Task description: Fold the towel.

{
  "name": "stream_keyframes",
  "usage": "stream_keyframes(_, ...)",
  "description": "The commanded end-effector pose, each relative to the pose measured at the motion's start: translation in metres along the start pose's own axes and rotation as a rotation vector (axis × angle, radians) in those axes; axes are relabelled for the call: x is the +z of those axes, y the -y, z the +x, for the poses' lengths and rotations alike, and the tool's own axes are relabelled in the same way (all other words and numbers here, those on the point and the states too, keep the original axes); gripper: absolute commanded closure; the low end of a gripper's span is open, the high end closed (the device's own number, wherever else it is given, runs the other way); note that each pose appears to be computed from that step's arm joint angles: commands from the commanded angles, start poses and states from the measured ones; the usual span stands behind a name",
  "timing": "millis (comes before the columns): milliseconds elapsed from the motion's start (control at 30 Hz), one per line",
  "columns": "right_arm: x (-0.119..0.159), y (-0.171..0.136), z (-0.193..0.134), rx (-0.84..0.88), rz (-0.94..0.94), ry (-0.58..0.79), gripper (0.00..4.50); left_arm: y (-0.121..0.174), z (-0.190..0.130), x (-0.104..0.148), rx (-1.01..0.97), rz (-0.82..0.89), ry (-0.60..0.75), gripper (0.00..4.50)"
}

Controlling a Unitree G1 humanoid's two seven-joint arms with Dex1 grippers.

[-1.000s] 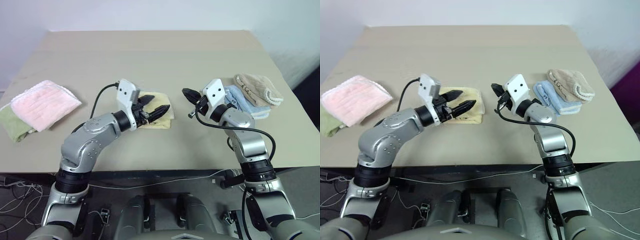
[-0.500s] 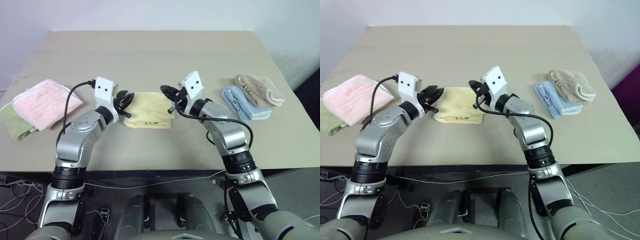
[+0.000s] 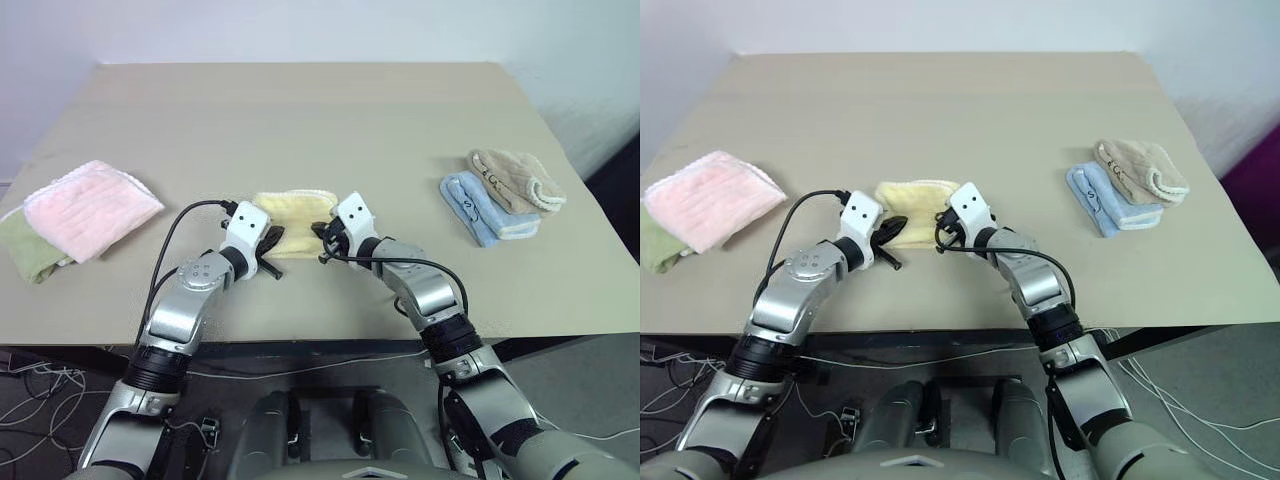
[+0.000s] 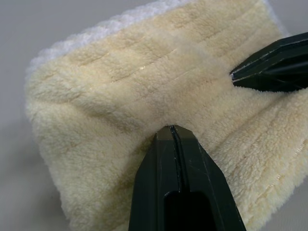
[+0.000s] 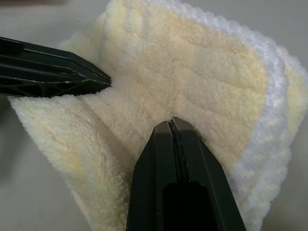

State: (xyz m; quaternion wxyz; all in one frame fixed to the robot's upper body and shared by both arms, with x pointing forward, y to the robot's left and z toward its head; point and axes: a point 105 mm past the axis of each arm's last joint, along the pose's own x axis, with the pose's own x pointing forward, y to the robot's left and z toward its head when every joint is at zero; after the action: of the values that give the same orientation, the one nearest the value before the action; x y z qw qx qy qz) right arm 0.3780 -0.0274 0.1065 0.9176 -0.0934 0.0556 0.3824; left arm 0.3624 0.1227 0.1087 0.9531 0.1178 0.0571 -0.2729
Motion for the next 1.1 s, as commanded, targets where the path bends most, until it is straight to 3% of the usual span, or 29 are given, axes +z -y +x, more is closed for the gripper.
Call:
stream_keyframes(33, 0.018, 0.0, -0.008, 0.0, -0.028, 0.084, 4.5, -0.007, -0.007, 0.014, 0.021, -0.104, 0.093, 4.48)
stream_keyframes(167, 0.05, 0.013, -0.031, -0.016, -0.049, 0.199, 4.5, -0.039, -0.03, 0.051, 0.11, -0.162, 0.264, 4.48)
stream_keyframes(333, 0.06, 0.023, -0.05, 0.016, 0.057, 0.214, 4.5, -0.074, -0.055, 0.042, 0.211, 0.036, 0.176, 4.48)
stream_keyframes(433, 0.05, 0.03, -0.052, 0.03, 0.239, 0.162, 3.89, -0.085, -0.066, 0.035, 0.218, 0.133, 0.124, 4.5)
stream_keyframes(633, 0.041, 0.035, -0.045, 0.079, 0.646, 0.103, 1.82, -0.085, -0.076, 0.027, 0.173, 0.173, 0.098, 4.5)
stream_keyframes(800, 0.043, 0.031, -0.04, 0.114, 0.738, 0.077, 0.09, -0.068, -0.082, 0.018, 0.083, 0.152, 0.087, 4.5)
stream_keyframes(1100, 0.03, 0.017, -0.025, 0.13, 0.716, -0.042, 0.04, -0.051, -0.088, 0.02, -0.003, 0.106, 0.123, 4.5)
